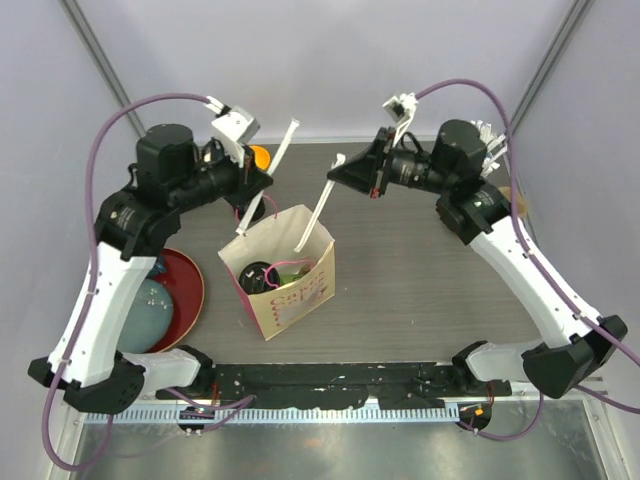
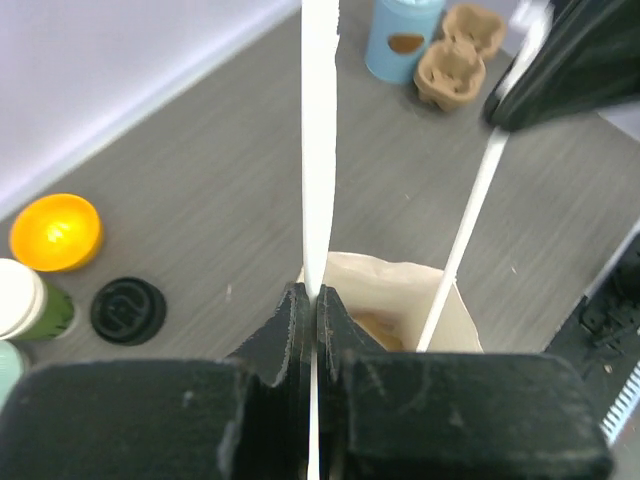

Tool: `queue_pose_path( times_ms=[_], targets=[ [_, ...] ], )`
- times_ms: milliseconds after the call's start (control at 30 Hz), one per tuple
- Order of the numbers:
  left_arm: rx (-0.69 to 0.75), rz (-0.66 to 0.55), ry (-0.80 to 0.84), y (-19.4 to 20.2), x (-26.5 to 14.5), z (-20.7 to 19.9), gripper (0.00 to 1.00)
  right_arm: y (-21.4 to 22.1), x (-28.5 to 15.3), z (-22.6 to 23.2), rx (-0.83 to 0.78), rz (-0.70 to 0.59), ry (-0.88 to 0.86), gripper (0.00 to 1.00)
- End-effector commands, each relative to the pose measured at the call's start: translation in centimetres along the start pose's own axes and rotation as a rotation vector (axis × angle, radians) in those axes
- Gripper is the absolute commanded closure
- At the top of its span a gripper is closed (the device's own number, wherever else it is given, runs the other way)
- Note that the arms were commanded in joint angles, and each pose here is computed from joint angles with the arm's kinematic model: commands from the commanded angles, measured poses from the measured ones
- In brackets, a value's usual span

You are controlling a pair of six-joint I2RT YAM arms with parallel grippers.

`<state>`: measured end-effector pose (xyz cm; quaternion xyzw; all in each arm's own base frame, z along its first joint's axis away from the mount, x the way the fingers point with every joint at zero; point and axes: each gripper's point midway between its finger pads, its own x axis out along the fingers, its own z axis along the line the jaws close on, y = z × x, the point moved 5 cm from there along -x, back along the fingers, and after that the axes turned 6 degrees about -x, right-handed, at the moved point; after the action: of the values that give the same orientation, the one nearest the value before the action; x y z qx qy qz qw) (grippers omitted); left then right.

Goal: Pack the takeout coffee

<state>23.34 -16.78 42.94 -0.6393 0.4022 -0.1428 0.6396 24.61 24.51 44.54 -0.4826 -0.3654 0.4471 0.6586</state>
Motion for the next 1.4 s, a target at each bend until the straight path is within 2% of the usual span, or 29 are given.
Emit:
queue_pose_path(
  times_ms=[0,67,100,167,200,233,367,433,467,500,567,767,933,967,1000,1133,1200,1233,1267,1333,1367],
  targets=[
    [0.015,-0.116,-0.065,-2.7,-4.1,-0.4,1.00,1.8,1.9,0.8,-0.050,0.016,-0.028,0.99],
    [0.017,-0.122,-0.061,-2.9,-4.3,-0.6,1.00,2.9,2.2,0.3,-0.071,0.064,0.004,0.98],
    [0.016,-0.121,-0.064,-2.9,-4.4,-0.5,1.00,3.1,2.2,0.0,-0.071,0.072,0.024,0.82],
    [0.019,-0.119,-0.055,-2.8,-4.4,-0.7,1.00,3.0,1.9,-0.3,-0.087,0.087,0.059,0.56],
    [0.022,-0.118,-0.047,-2.8,-4.4,-0.7,1.00,2.7,1.8,-0.3,-0.094,0.084,0.063,0.29],
    [0.021,-0.116,-0.038,-2.8,-4.3,-0.8,1.00,2.3,1.8,-0.2,-0.101,0.080,0.070,0.18],
    [0.023,-0.103,0.018,-2.5,-4.0,-1.4,1.00,-1.6,1.4,1.2,-0.148,-0.033,0.064,0.16],
    [0.021,-0.093,0.045,-2.3,-3.8,-1.7,1.00,-2.9,1.6,2.3,-0.099,-0.094,0.010,0.15],
    [0.020,-0.090,0.050,-2.2,-3.7,-1.7,1.00,-4.3,1.9,3.0,-0.119,-0.176,-0.038,0.15],
    [0.021,-0.089,0.065,-2.2,-3.7,-1.9,1.00,-4.7,2.3,3.9,-0.050,-0.208,-0.082,0.15],
    [0.017,-0.083,0.071,-2.0,-3.6,-1.9,1.00,-5.9,3.1,5.1,-0.051,-0.281,-0.146,0.15],
    [0.016,-0.075,0.080,-1.8,-3.4,-2.0,1.00,-6.4,6.9,6.8,-0.018,-0.315,-0.181,0.20],
    [0.017,-0.076,0.095,-1.8,-3.5,-2.2,1.00,-6.2,9.0,5.3,0.018,-0.301,-0.138,0.36],
    [0.017,-0.074,0.097,-1.8,-3.5,-2.2,1.00,-6.2,9.2,5.2,0.023,-0.300,-0.133,0.44],
    [0.018,-0.074,0.100,-1.7,-3.5,-2.3,1.00,-6.1,9.3,5.1,0.025,-0.297,-0.130,0.46],
    [0.026,-0.076,0.095,-1.7,-3.8,-2.3,1.00,-5.9,9.5,4.4,0.033,-0.283,-0.086,0.42],
    [0.027,-0.071,0.102,-1.6,-3.8,-2.3,1.00,-6.0,9.5,4.3,0.029,-0.290,-0.072,0.44],
    [0.026,-0.070,0.106,-1.6,-3.7,-2.4,1.00,-6.1,9.5,4.3,0.032,-0.287,-0.072,0.51],
    [0.026,-0.071,0.107,-1.6,-3.7,-2.4,1.00,-5.9,9.7,4.2,0.033,-0.278,-0.077,0.73],
    [0.025,-0.070,0.104,-1.6,-3.7,-2.3,1.00,-5.7,9.7,4.3,0.037,-0.269,-0.078,0.99],
    [0.027,-0.072,0.100,-1.6,-3.8,-2.3,1.00,-6.0,9.3,4.5,0.025,-0.275,-0.077,0.99]
  ],
)
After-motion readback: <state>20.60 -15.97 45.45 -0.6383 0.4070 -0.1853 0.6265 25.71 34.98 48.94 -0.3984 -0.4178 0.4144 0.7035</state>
